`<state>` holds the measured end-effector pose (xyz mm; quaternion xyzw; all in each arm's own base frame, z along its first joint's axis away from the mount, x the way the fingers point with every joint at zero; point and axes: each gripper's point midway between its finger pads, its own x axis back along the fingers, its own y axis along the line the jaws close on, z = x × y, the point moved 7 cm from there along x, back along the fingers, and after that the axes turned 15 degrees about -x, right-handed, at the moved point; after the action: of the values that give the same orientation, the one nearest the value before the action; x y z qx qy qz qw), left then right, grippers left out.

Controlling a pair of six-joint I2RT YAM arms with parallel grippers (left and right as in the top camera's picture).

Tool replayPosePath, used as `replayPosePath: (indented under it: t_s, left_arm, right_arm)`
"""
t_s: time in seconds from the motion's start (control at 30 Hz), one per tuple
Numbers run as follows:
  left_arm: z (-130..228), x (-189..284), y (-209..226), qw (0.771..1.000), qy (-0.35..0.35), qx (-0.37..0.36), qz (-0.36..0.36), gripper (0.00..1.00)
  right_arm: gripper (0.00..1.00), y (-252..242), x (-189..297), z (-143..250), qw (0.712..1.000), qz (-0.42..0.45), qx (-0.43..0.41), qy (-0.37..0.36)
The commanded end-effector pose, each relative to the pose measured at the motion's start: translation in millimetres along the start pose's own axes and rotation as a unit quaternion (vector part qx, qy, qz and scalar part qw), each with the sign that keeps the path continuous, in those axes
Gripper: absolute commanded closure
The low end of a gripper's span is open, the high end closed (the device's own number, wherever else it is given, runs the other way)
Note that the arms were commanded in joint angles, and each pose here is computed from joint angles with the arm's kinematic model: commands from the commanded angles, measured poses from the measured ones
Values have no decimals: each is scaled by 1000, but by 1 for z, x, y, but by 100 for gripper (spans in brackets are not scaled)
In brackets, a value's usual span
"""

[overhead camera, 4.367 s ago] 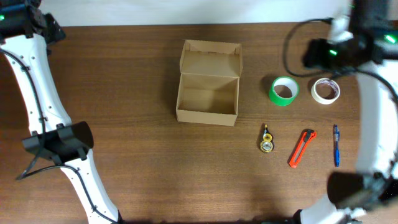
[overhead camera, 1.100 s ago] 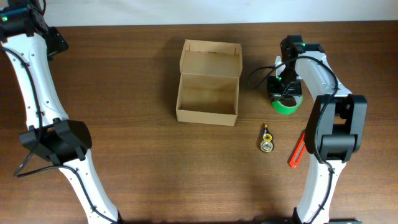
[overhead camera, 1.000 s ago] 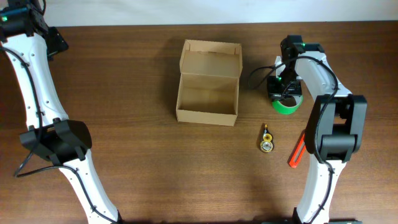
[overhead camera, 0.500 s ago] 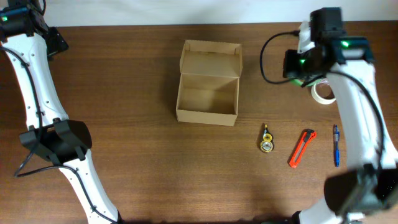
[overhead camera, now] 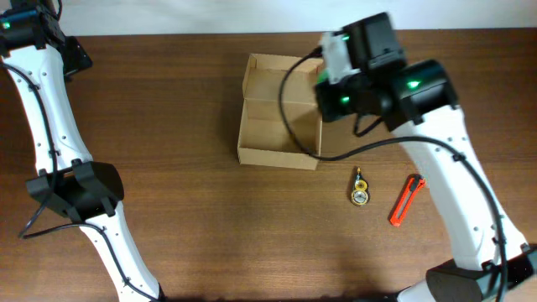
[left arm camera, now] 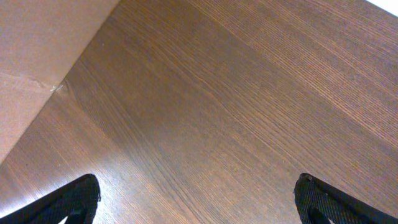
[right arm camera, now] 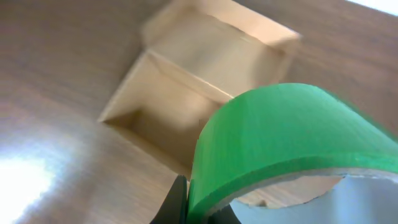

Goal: Pack container
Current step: 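Carry the green tape roll over the box and lower it inside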

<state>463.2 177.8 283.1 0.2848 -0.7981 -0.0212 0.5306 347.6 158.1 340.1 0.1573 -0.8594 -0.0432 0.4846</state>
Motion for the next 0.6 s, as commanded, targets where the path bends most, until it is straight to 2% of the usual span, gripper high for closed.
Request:
replayPosePath:
  t_s: [0.0, 0.27, 0.57]
  left_arm:
    - [-1, 14, 7, 1000, -12, 1, 3, 0]
    - [-1, 14, 7, 1000, -12, 1, 3, 0]
    - [-1, 14, 7, 1000, -12, 1, 3, 0]
  right_arm:
    - [96, 15, -22, -1, 1000, -9, 13, 17]
    - [97, 26, -91, 8, 996, -32, -3, 88]
    - [96, 40, -132, 14, 987, -99, -18, 128]
